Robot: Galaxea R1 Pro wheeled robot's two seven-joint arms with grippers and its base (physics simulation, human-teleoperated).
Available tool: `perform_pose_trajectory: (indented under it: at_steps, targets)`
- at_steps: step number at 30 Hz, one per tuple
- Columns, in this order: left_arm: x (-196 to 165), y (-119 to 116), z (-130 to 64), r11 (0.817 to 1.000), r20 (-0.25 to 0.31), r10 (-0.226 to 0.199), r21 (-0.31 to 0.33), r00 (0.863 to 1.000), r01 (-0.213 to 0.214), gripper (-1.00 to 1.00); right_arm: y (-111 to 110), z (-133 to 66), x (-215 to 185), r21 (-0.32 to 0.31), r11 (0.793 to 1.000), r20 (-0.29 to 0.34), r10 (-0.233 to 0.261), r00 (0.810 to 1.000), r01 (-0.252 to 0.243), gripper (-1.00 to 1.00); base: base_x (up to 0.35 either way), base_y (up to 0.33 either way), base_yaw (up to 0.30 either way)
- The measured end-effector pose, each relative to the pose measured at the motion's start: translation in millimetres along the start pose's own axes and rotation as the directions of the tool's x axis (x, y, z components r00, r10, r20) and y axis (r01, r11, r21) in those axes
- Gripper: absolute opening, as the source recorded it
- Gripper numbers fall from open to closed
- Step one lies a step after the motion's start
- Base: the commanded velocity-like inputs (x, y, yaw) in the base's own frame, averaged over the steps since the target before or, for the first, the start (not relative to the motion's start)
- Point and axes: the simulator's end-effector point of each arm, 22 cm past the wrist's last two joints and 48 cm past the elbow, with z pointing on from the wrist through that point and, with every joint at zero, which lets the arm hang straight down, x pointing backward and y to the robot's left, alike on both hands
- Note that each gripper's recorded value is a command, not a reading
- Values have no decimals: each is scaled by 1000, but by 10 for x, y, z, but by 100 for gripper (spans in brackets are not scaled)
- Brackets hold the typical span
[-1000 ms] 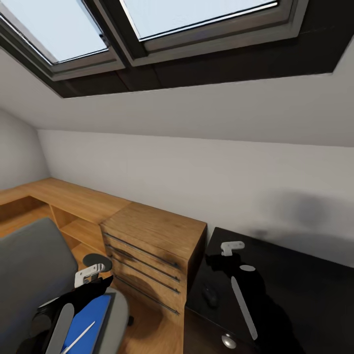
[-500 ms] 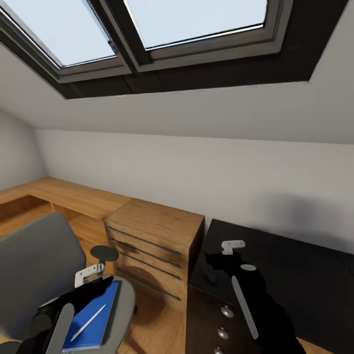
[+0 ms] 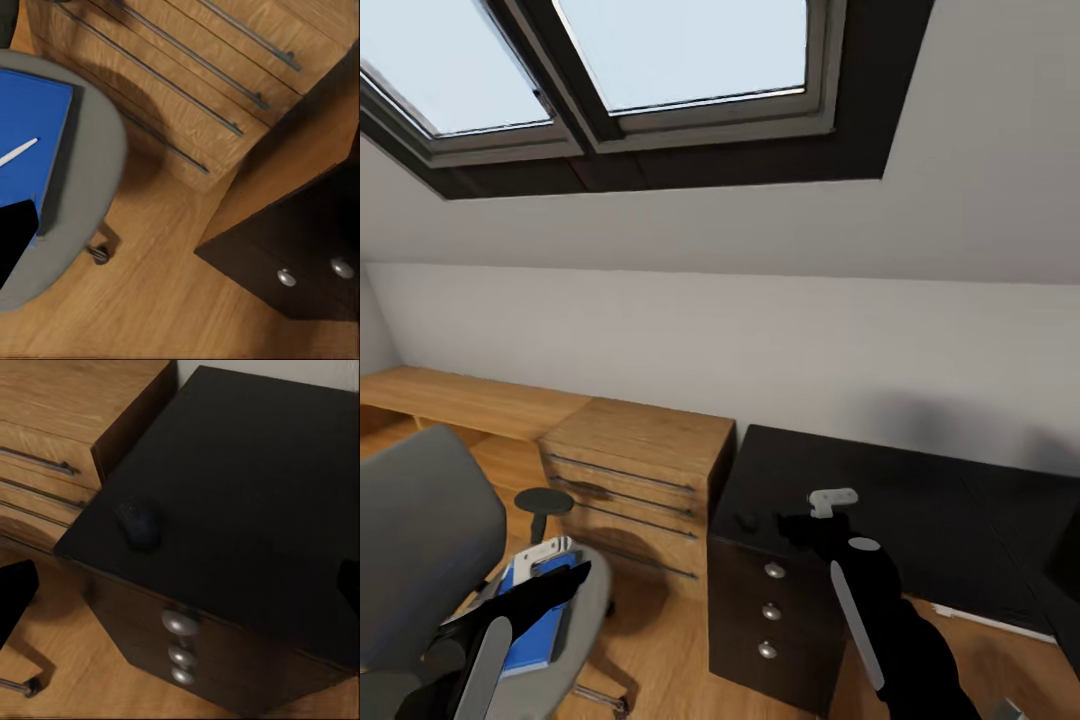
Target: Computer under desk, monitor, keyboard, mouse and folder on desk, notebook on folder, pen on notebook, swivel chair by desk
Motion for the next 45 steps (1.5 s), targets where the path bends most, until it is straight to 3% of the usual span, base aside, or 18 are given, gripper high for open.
perform_pose_trajectory:
  at_steps: [22, 34, 45]
  targets:
    - [11, 2, 7, 1000, -3, -1, -1, 1000, 1, 100, 10, 17, 17, -2, 1000, -1, 1, 1000, -1, 100, -299, -138, -36]
    - [11, -4, 7, 1000, -3, -1, 2, 1000, 1, 100, 16, 27, 40, -4, 1000, -6, 1, 1000, -1, 100, -325, 101, -20]
    - [10, -3, 4, 1000, -3, -2, 2, 1000, 2, 100, 16, 23, 40, -4, 1000, -5, 1, 1000, -1, 100, -226, 144, -185]
